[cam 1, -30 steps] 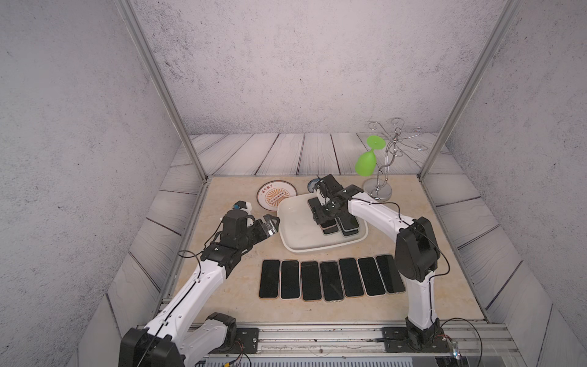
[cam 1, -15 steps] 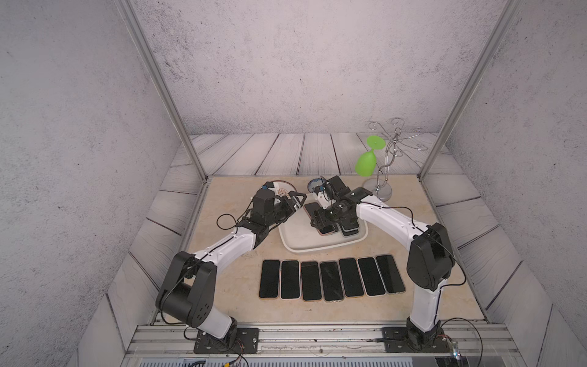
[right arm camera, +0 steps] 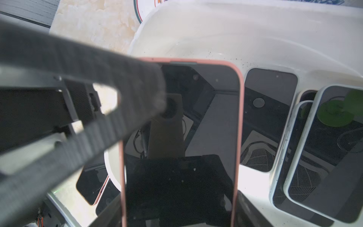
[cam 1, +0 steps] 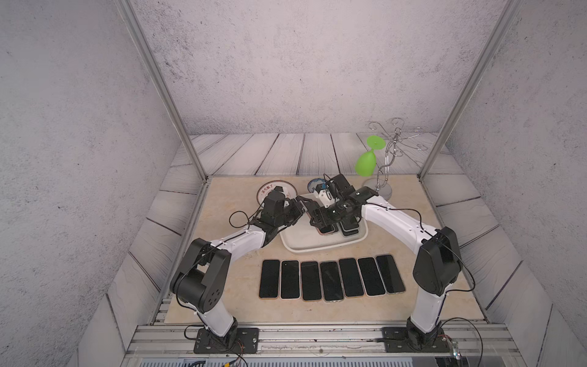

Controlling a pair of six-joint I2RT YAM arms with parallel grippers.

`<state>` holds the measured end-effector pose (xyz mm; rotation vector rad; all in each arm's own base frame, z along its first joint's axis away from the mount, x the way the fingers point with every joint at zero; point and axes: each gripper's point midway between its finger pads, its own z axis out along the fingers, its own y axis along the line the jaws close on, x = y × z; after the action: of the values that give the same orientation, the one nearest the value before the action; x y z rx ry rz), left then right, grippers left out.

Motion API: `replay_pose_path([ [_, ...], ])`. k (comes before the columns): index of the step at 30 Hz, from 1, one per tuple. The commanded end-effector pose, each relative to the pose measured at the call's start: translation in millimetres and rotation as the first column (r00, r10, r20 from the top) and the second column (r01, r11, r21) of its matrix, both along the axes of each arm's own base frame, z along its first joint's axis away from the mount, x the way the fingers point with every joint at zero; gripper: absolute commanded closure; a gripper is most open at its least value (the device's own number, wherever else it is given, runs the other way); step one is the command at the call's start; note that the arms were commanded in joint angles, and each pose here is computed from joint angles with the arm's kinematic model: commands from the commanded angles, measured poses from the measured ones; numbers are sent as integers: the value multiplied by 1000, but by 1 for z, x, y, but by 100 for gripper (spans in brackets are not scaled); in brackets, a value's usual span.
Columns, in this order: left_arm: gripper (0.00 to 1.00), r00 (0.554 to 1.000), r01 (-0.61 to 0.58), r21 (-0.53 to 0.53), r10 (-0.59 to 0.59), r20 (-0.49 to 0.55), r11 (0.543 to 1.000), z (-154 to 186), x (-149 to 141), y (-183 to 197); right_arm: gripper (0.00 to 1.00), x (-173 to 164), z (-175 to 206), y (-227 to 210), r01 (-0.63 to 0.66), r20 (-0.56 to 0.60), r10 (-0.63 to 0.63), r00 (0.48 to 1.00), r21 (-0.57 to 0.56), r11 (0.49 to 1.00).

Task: Take the phone out of the storage box
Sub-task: Pick up the phone from the storage box.

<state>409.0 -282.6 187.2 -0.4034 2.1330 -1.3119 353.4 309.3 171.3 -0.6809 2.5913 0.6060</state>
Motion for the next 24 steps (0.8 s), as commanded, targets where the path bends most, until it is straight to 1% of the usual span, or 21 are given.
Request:
replay_pose_path([
  [1,35,1000,19,-36,-18,8,999,9,1,-8,95,0,21,7,-9,29,7,1000,69,998],
  [3,49,1000,26,-42,-26,3,999,8,-2,-11,95,0,23,8,-10,31,8,999,79,997],
  [5,65,999,38,-59,-38,3,998,8,-4,-14,95,0,23,9,-9,30,7,1000,78,997],
  [8,84,999,50,-68,-50,-1,996,5,-10,-14,94,-2,24,11,-20,17,18,1000,91,996],
  [9,91,999,53,-69,-53,-2,996,5,-12,-13,92,-3,24,12,-25,15,23,1000,93,995],
  [10,96,998,56,-72,-56,-1,996,5,-14,-11,88,-4,25,11,-27,18,25,1000,94,995],
  [11,100,998,67,-73,-66,6,995,8,-18,-8,77,-4,25,10,-28,18,26,1000,93,995],
  [13,100,996,90,-73,-89,18,993,14,-23,1,44,-7,28,9,-37,21,36,999,91,995],
  [14,100,995,98,-70,-97,19,993,15,-26,7,30,-9,30,8,-42,23,40,999,90,995],
  [15,100,994,103,-69,-102,26,992,20,-29,18,7,-11,32,6,-45,27,43,999,90,995],
  [16,100,992,124,-64,-122,40,990,26,-34,27,1,-14,35,4,-51,31,48,998,88,995],
  [18,100,987,151,-31,-148,62,988,38,-46,53,1,-19,42,0,-58,44,54,998,87,995],
  [20,100,976,193,35,-195,95,981,52,-65,78,1,-27,50,-4,-75,56,70,996,89,993],
  [23,100,964,222,195,-245,103,955,72,-98,122,1,-37,59,-11,-95,64,89,994,88,992],
  [24,100,967,215,250,-241,79,944,75,-107,138,1,-39,60,-13,-94,66,88,994,85,992],
])
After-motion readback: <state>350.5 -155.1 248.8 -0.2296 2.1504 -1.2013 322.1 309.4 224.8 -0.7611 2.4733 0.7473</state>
